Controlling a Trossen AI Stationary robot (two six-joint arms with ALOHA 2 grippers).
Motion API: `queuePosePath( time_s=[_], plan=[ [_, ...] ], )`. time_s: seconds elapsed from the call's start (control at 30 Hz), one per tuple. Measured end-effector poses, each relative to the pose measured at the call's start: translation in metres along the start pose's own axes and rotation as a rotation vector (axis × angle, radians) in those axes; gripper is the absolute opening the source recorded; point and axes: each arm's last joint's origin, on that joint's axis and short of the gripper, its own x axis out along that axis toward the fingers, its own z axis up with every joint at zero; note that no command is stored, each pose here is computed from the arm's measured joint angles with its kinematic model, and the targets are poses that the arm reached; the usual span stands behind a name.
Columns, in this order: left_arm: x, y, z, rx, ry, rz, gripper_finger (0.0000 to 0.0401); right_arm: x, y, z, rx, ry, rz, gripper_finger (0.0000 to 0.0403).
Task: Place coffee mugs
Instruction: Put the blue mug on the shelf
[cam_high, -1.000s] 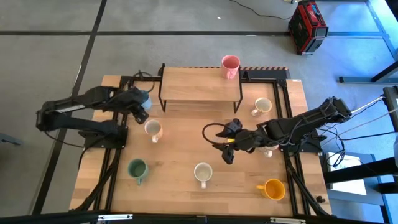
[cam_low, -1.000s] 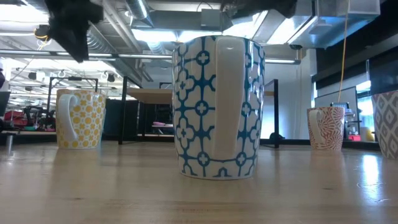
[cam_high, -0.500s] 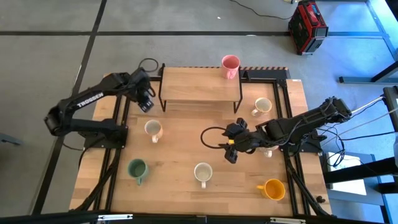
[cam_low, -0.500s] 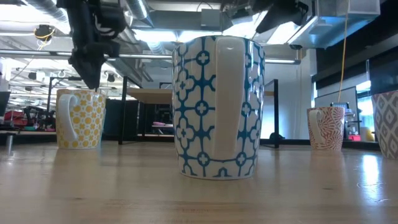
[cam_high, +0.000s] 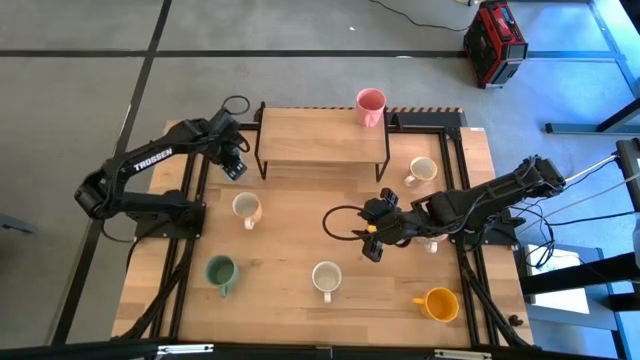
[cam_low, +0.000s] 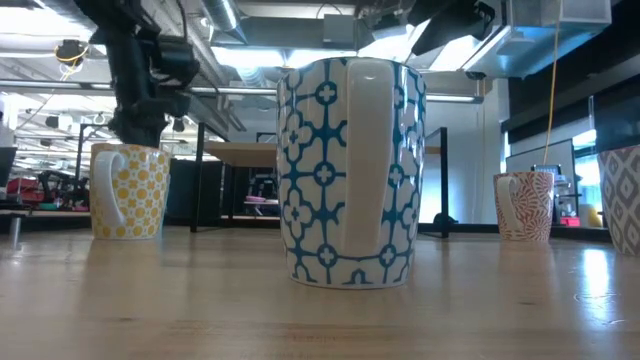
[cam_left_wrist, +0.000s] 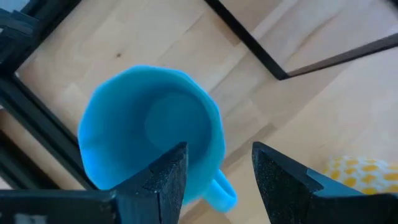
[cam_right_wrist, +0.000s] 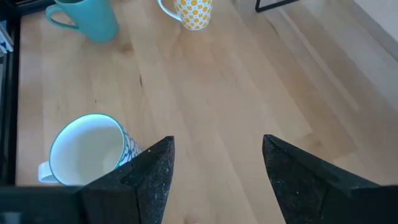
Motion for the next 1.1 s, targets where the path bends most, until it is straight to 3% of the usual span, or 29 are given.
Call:
queuePosePath(
  time_s=[0.47, 0.67, 0.87, 1.1],
  plan=[
    [0.027, 0.002, -0.007, -0.011, -0.022, 0.011, 0.0169, 0.000, 0.000, 0.000, -0.004, -0.009, -0.014, 0.0232],
    [0.036, 0.002, -0.006, -0.010, 0.031, 0.008, 0.0116, 0.000, 0.000, 0.000, -0.004, -0.009, -0.014, 0.0232],
    [0.042, 0.002, -0.006, -0.010, 0.062, -0.001, 0.0025, 0.000, 0.000, 0.000, -0.004, -0.009, -0.014, 0.0232],
    [0.035, 0.001, -0.008, -0.005, 0.085, 0.006, 0.0017, 0.000, 0.000, 0.000, -0.008, -0.009, -0.014, 0.0232]
  ],
)
